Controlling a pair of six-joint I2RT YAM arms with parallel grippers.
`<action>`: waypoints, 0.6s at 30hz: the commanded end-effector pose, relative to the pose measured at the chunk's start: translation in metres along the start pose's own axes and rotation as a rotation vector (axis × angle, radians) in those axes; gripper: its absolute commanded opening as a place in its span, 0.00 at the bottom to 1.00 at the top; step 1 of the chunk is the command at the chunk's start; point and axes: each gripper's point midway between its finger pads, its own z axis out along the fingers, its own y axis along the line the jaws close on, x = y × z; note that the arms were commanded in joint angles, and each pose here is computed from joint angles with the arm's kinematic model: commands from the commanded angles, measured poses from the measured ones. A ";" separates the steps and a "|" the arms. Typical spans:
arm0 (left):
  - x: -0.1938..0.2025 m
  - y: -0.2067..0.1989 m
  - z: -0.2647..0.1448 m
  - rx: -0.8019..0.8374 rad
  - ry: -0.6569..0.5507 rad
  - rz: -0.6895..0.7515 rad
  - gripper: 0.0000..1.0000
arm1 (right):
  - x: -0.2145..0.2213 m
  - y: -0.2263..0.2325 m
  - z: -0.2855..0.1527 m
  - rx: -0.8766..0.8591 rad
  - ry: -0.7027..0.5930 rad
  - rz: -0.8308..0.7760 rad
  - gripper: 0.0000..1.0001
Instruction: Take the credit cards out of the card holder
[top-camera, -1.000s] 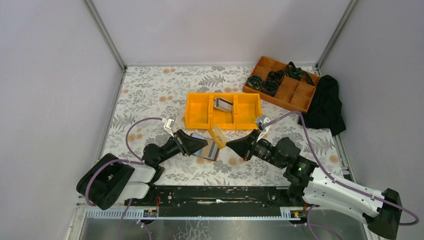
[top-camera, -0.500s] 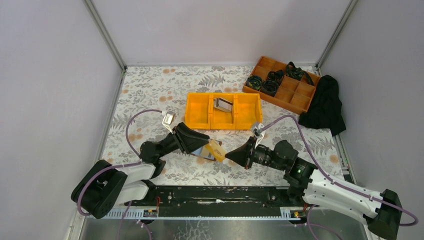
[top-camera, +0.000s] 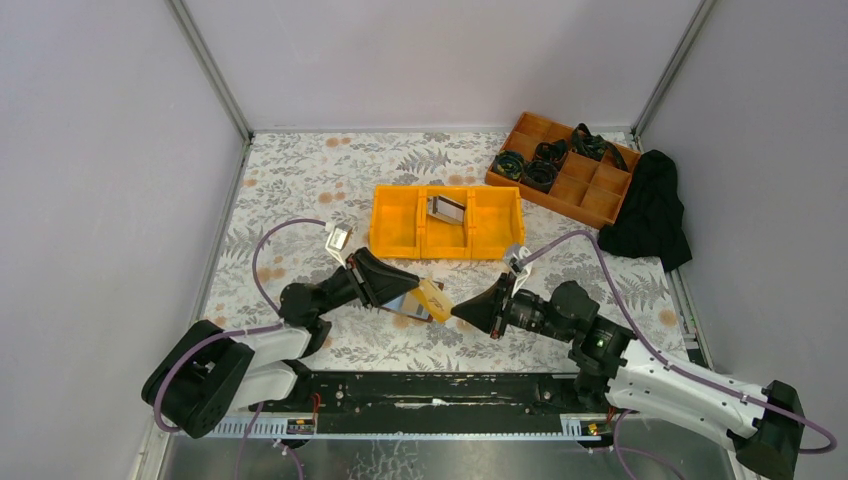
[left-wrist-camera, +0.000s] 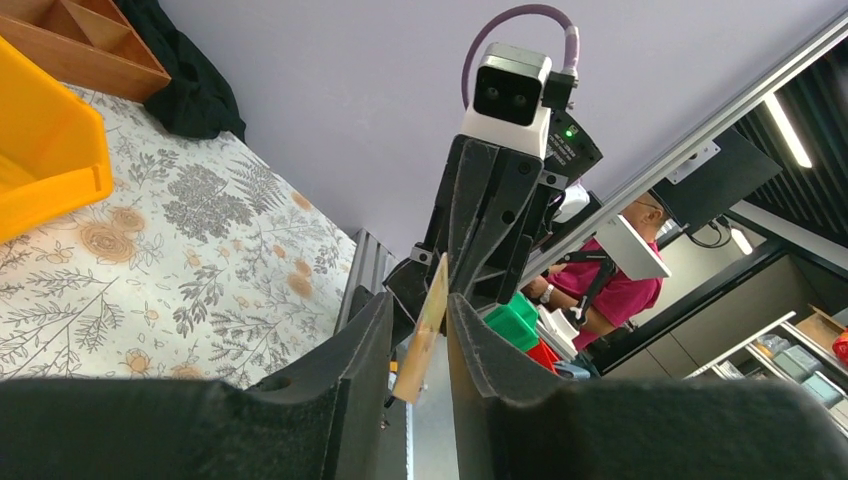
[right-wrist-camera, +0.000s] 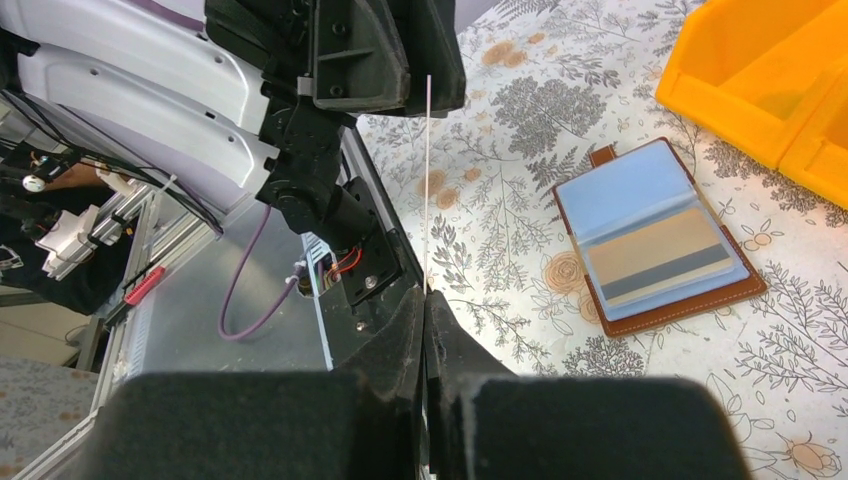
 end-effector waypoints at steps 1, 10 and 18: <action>0.001 -0.016 0.000 0.068 0.005 0.049 0.32 | -0.022 0.011 0.005 -0.031 -0.052 -0.024 0.00; 0.007 -0.013 -0.004 0.059 0.022 0.047 0.35 | -0.032 0.009 0.006 -0.004 -0.070 -0.054 0.00; 0.009 -0.011 -0.004 0.052 0.026 0.051 0.36 | -0.036 0.010 0.003 0.001 -0.081 -0.058 0.00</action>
